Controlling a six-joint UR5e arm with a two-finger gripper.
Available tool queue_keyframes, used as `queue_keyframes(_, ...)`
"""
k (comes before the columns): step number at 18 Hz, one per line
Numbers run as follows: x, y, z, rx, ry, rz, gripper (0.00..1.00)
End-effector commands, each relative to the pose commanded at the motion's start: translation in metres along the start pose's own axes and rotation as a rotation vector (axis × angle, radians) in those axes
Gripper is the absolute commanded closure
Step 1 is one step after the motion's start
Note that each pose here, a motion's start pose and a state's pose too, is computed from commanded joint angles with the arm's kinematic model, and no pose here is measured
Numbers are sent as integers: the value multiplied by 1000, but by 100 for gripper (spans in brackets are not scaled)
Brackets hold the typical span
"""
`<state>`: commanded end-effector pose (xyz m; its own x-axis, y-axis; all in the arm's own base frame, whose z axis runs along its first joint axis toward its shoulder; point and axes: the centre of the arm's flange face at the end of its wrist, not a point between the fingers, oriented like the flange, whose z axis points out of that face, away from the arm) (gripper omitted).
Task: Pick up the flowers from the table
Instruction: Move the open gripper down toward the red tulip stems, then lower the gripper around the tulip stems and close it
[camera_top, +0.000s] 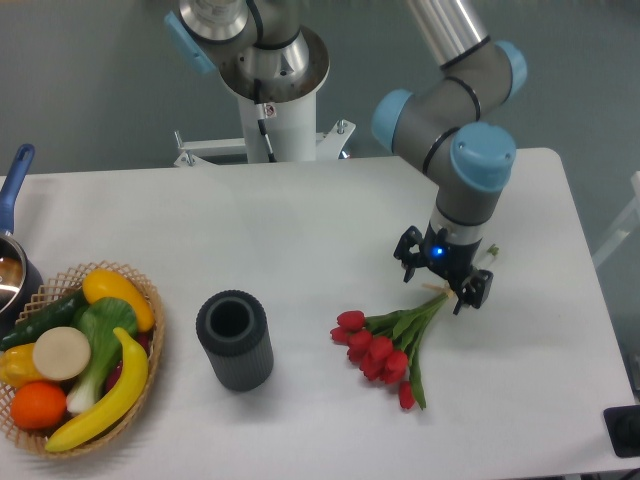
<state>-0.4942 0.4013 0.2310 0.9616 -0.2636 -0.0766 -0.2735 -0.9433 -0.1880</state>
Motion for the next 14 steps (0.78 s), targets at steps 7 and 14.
queue_keyframes(7,7,-10,30,-4,44,10,0)
queue_keyframes(14,10,-10,40,-7,58,10,0)
